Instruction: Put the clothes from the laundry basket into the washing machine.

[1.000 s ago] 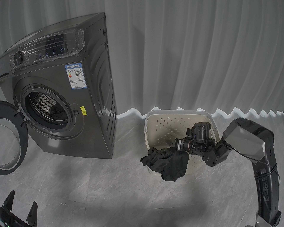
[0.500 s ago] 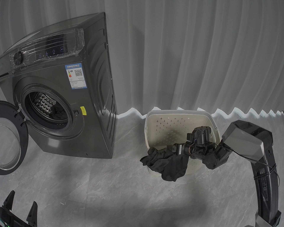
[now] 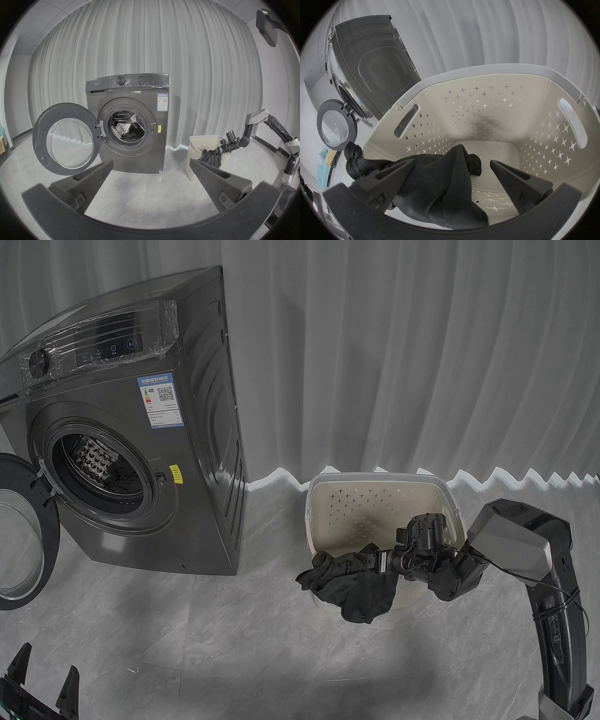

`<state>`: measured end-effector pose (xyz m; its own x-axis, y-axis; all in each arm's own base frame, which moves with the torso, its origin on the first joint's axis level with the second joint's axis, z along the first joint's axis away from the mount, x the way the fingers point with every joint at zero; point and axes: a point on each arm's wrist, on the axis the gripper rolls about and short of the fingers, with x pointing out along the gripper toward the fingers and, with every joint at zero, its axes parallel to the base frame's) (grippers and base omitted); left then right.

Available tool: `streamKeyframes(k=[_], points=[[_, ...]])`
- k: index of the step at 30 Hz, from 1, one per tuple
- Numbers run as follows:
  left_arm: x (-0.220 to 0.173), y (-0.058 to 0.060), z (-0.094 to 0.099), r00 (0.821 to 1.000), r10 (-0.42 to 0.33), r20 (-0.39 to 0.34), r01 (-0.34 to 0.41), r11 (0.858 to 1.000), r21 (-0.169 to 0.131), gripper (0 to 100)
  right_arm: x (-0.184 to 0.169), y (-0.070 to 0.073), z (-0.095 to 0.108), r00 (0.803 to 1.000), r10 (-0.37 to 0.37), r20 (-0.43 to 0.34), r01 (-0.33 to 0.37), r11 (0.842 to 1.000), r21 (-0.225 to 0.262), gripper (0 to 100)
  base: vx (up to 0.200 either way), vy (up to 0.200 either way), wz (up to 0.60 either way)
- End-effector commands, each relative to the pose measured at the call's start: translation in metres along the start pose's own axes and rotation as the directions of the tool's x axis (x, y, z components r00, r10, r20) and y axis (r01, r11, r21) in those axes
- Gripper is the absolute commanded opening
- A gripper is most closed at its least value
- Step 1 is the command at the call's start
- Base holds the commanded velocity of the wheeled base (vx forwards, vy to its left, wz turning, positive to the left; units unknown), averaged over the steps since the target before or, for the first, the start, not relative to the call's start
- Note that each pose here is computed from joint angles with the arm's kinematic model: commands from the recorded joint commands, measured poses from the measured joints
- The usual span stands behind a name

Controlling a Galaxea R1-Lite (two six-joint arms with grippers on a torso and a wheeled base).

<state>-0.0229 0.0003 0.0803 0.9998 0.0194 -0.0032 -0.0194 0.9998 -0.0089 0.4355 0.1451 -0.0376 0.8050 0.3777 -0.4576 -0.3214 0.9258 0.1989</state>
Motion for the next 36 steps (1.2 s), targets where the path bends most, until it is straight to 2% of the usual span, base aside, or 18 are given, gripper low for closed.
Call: streamKeyframes(k=[1,2,7,17,18,20,22,25,28,33,36], points=[[0.0,0.0,-0.005,1.0,0.001,-0.001,-0.001,1.0,0.0,100,0.001,0.001,-0.002,1.0,0.004,-0.003,-0.004,1.0,-0.002,100,0.0,0.0,0.0],[0.0,0.0,-0.005,1.0,0.001,-0.001,-0.001,1.0,0.0,100,0.001,0.002,-0.002,1.0,0.005,-0.003,-0.005,1.0,-0.003,0,0.0,0.0,0.0],[0.0,0.0,-0.005,1.0,0.001,-0.001,-0.001,1.0,0.0,100,0.001,0.005,0.0,1.0,0.012,0.003,-0.012,1.0,-0.008,0,0.0,0.0,0.0],[0.0,0.0,-0.005,1.0,0.001,-0.001,-0.001,1.0,0.0,100,-0.008,0.005,0.018,0.999,0.013,0.051,-0.013,1.0,-0.006,0,0.0,0.0,0.0],[0.0,0.0,-0.005,1.0,0.001,-0.001,-0.001,1.0,-0.002,100,-0.022,0.009,0.036,0.996,0.027,0.091,-0.027,1.0,-0.001,0,0.0,0.0,0.0],[0.0,0.0,-0.005,1.0,0.001,-0.001,-0.001,1.0,-0.002,100,-0.027,0.012,0.042,0.994,0.03,0.101,-0.03,1.0,-0.001,0,0.0,0.0,0.0],[0.0,0.0,-0.005,1.0,0.001,-0.001,-0.001,1.0,-0.002,100,-0.048,0.02,0.061,0.989,0.045,0.139,-0.048,0.999,0.019,0,0.0,0.0,0.0],[0.0,0.0,-0.005,1.0,0.001,-0.001,-0.001,1.0,-0.002,100,-0.064,0.023,0.073,0.985,0.049,0.163,-0.059,0.997,0.053,0,0.0,0.0,0.0],[0.0,0.0,-0.005,1.0,0.001,-0.001,-0.001,1.0,-0.002,100,-0.064,0.018,0.068,0.988,0.036,0.151,-0.046,0.997,0.059,0,0.0,0.0,0.0],[0.0,0.0,-0.005,1.0,0.001,-0.001,-0.001,1.0,0.0,100,-0.062,0.012,0.064,0.984,0.032,0.173,-0.042,0.998,0.057,0,0.0,0.0,0.0],[0.0,0.0,-0.005,1.0,0.001,-0.001,-0.001,1.0,0.0,100,-0.058,0.009,0.058,0.988,0.023,0.152,-0.033,0.998,0.061,0,0.0,0.0,0.0]])
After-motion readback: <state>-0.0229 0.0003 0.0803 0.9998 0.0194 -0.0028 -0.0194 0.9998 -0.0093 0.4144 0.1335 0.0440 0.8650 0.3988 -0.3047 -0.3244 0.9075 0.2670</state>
